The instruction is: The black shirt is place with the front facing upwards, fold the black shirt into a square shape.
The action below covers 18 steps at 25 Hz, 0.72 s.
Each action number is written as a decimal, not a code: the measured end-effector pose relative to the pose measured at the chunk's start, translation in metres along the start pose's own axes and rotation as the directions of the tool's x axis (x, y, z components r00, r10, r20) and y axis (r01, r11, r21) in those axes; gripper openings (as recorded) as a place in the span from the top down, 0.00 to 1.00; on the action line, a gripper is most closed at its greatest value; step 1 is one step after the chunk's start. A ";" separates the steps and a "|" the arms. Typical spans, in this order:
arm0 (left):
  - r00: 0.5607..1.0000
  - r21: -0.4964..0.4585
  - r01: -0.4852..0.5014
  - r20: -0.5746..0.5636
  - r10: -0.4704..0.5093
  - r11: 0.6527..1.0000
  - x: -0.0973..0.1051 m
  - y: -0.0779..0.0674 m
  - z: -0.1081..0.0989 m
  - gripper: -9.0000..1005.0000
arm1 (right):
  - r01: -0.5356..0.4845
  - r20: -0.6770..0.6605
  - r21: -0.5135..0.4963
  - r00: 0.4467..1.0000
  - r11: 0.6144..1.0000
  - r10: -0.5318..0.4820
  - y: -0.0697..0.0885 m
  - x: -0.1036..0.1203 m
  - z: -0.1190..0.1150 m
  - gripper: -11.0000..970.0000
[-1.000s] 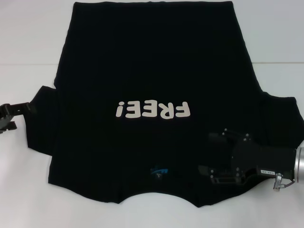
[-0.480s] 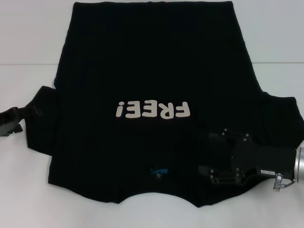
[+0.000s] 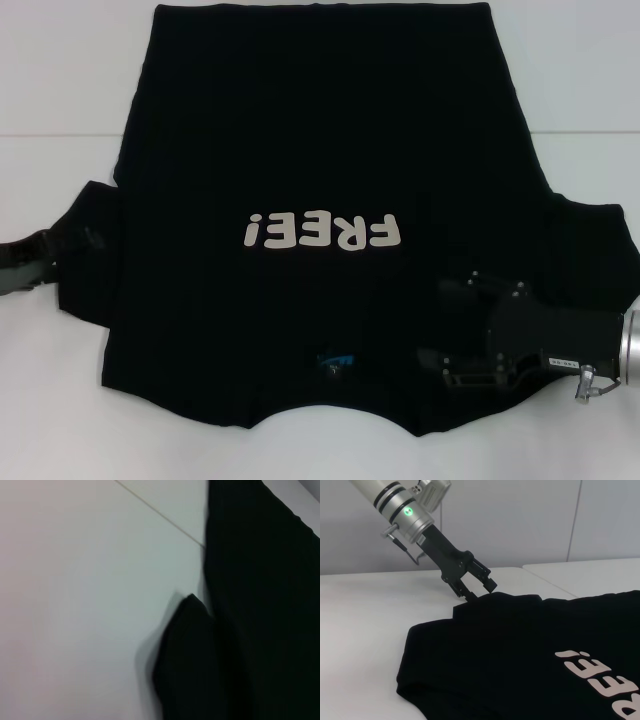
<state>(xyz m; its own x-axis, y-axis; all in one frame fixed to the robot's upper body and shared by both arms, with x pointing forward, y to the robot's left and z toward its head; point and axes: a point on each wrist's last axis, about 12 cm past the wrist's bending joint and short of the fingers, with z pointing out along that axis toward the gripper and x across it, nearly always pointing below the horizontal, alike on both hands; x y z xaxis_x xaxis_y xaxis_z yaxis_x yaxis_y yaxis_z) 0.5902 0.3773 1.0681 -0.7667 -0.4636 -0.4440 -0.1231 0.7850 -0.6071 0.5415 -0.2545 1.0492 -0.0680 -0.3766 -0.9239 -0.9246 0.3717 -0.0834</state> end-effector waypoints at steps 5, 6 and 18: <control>1.000 0.013 0.000 -0.016 0.000 1.000 0.001 -0.005 0.004 0.17 | 0.000 0.000 -0.001 1.000 1.000 0.000 0.000 0.000 0.000 0.03; 1.000 0.015 -0.003 -0.017 0.003 1.000 0.001 -0.005 0.005 0.17 | 0.001 0.000 -0.001 1.000 1.000 -0.001 0.000 0.000 0.000 0.03; 1.000 0.035 0.000 -0.018 0.001 0.999 -0.001 -0.007 0.002 0.19 | -0.010 0.000 -0.002 1.000 1.000 0.010 0.001 0.000 0.000 0.03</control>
<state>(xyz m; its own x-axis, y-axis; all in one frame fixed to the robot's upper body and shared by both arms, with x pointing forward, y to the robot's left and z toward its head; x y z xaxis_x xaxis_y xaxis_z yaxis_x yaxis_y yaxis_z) 0.5930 0.3714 1.0710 -0.7779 -0.4557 -0.4328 -0.1006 0.7701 -0.6300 0.5408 -0.2545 1.0489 -0.0773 -0.3725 -0.9248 -0.9247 0.3736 -0.0732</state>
